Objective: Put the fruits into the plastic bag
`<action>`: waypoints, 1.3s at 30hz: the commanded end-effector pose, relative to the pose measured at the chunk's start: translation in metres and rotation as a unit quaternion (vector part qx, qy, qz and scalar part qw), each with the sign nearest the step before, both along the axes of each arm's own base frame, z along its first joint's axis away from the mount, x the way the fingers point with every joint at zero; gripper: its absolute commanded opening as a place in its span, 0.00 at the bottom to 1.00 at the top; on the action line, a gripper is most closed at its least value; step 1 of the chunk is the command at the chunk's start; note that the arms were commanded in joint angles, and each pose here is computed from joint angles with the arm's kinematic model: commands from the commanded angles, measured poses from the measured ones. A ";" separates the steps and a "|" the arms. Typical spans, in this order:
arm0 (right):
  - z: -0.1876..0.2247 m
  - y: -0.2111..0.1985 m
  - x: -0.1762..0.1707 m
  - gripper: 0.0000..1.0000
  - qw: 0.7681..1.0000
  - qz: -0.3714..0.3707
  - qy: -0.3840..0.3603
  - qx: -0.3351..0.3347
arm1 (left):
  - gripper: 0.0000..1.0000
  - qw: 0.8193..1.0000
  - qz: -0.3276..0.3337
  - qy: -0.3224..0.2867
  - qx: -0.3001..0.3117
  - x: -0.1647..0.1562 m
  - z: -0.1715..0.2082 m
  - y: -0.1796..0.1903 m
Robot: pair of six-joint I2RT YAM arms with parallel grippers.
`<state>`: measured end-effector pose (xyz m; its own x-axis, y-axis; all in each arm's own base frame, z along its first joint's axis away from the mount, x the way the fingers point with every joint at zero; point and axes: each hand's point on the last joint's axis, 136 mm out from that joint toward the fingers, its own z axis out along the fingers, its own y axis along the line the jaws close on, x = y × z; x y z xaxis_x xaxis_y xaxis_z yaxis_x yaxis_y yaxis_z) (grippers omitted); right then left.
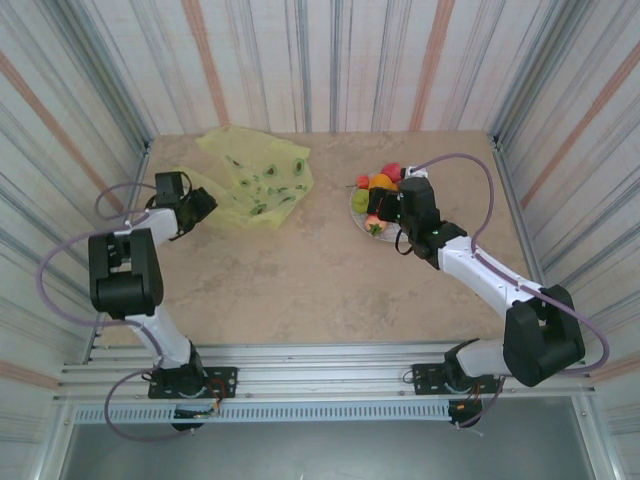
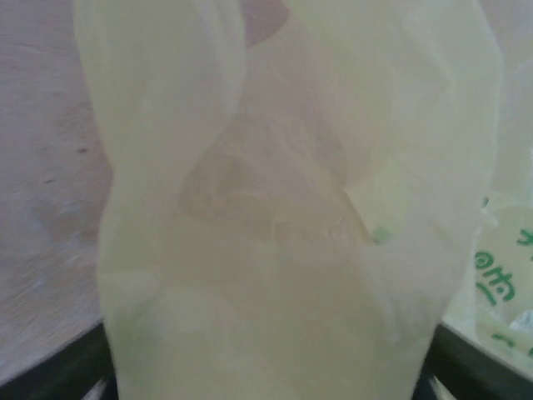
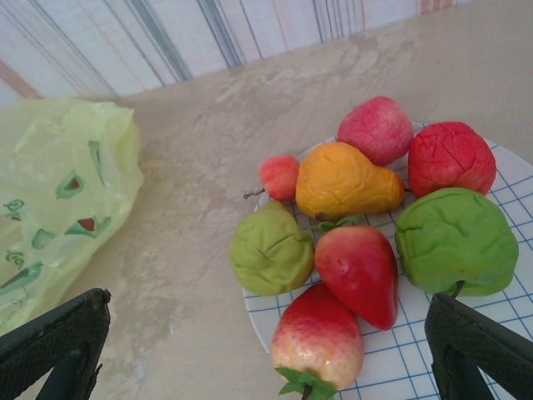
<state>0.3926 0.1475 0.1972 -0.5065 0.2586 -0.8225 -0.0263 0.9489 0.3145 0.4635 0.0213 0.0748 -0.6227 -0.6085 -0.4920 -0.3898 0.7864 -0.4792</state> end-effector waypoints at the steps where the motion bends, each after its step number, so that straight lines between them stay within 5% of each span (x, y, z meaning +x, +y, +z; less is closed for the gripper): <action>1: -0.009 0.004 -0.007 0.99 1.000 0.008 0.021 -0.004 | 0.41 0.997 -0.054 -0.057 -0.024 0.023 0.031 -0.017; 3: -0.012 -0.001 -0.010 0.99 1.000 0.002 0.026 -0.018 | 0.20 0.991 -0.071 -0.110 -0.024 0.024 0.059 -0.023; 7: -0.006 -0.011 -0.012 0.99 0.999 -0.007 0.018 -0.044 | 0.06 0.961 -0.128 -0.246 -0.017 0.012 0.143 -0.043; 13: 0.033 -0.017 -0.005 0.99 0.995 0.001 -0.031 -0.091 | 0.05 0.884 -0.274 -0.379 0.011 -0.046 0.275 -0.111; 17: 0.064 -0.007 -0.001 0.99 0.994 0.022 -0.070 -0.076 | 0.07 0.831 -0.336 -0.422 0.138 -0.088 0.318 -0.149; 21: 0.072 0.009 -0.001 0.99 0.995 0.051 -0.077 -0.041 | 0.07 0.797 -0.310 -0.424 0.298 -0.101 0.335 -0.147; 24: 0.066 0.010 -0.002 0.99 0.996 0.052 -0.063 -0.043 | 0.08 0.743 -0.334 -0.410 0.412 -0.107 0.339 -0.153; 27: 0.063 0.005 -0.003 0.99 0.996 0.043 -0.055 -0.052 | 0.03 0.665 -0.373 -0.367 0.533 -0.108 0.325 -0.164; 32: 0.063 -0.001 -0.006 0.99 0.996 0.033 -0.059 -0.056 | 0.00 0.493 -0.440 -0.252 0.708 -0.109 0.272 -0.170; 35: 0.058 -0.004 -0.006 0.99 0.997 0.031 -0.053 -0.056 | 0.00 0.460 -0.407 -0.225 0.757 -0.106 0.279 -0.153; 39: 0.052 -0.005 -0.007 0.99 0.997 0.030 -0.042 -0.057 | 0.00 0.463 -0.335 -0.225 0.789 -0.107 0.323 -0.127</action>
